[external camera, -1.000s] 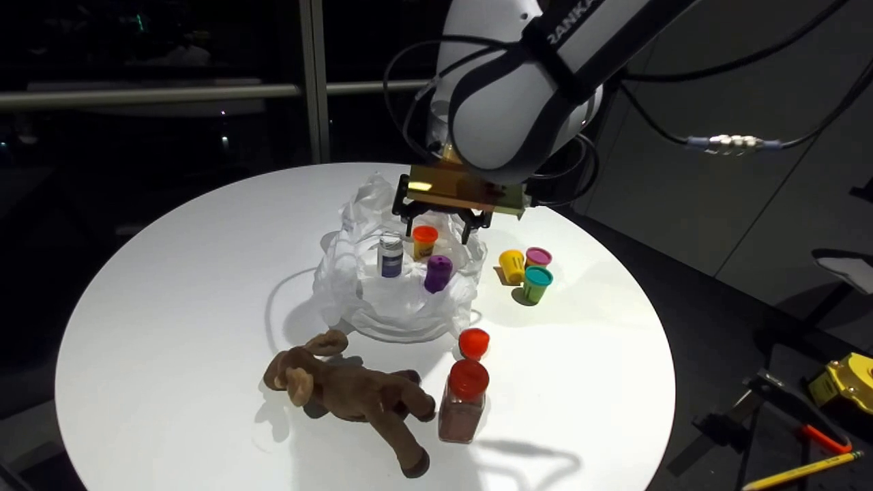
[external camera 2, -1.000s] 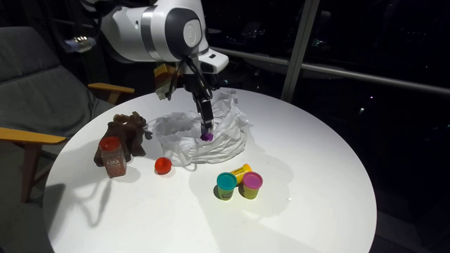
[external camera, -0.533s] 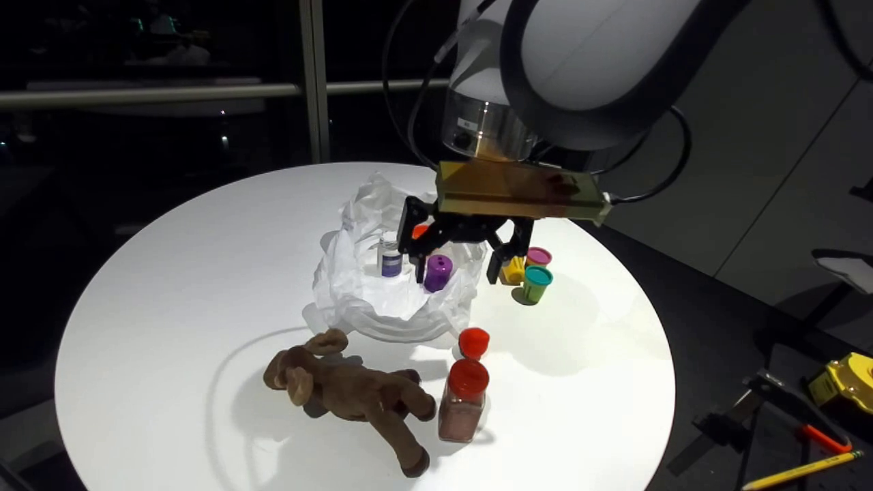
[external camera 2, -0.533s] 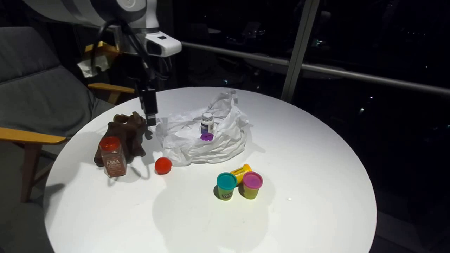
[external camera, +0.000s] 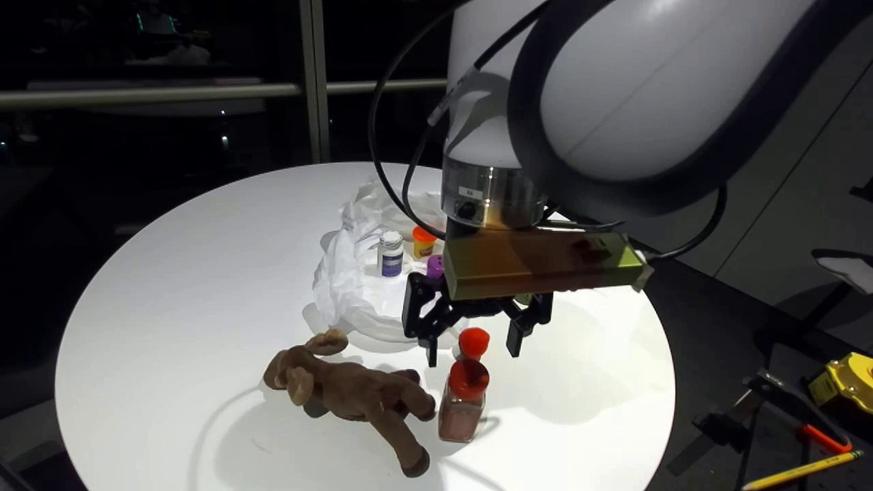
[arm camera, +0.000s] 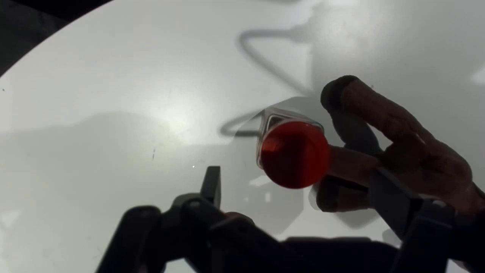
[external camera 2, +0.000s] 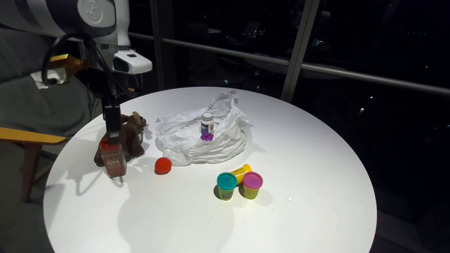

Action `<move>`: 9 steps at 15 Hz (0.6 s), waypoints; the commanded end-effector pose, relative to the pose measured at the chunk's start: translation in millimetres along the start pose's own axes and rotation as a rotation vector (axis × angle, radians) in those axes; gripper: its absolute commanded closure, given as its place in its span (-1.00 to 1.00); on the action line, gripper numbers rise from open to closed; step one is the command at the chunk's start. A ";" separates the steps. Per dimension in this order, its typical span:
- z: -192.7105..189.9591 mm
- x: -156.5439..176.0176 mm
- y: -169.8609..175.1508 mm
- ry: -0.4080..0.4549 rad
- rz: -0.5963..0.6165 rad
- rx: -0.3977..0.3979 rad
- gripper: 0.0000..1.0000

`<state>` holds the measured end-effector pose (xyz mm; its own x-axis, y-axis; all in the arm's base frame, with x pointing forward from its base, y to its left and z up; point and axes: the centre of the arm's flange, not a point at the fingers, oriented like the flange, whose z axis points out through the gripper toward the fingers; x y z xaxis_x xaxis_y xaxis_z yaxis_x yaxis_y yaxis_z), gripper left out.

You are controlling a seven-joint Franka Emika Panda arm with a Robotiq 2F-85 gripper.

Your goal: Pick the objects on the table and put them in the plastic bag

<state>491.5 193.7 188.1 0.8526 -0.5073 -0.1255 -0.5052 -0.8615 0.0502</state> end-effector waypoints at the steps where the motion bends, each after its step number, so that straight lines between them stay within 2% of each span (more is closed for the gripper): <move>1: 18.8 0.6 -4.7 -0.066 0.027 -0.009 -1.00; 5: 32.3 -4.3 -5.1 -0.118 0.045 0.001 -1.00; 6: 33.1 -5.6 -5.4 -0.125 0.050 0.013 -0.50; 7: 32.7 -7.1 -5.9 -0.129 0.054 0.025 -0.46; 9: 28.8 -8.5 -6.7 -0.115 0.073 0.048 -0.17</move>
<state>478.6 201.4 150.9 0.7995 -0.5539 -0.2322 -0.5564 -0.8287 0.0609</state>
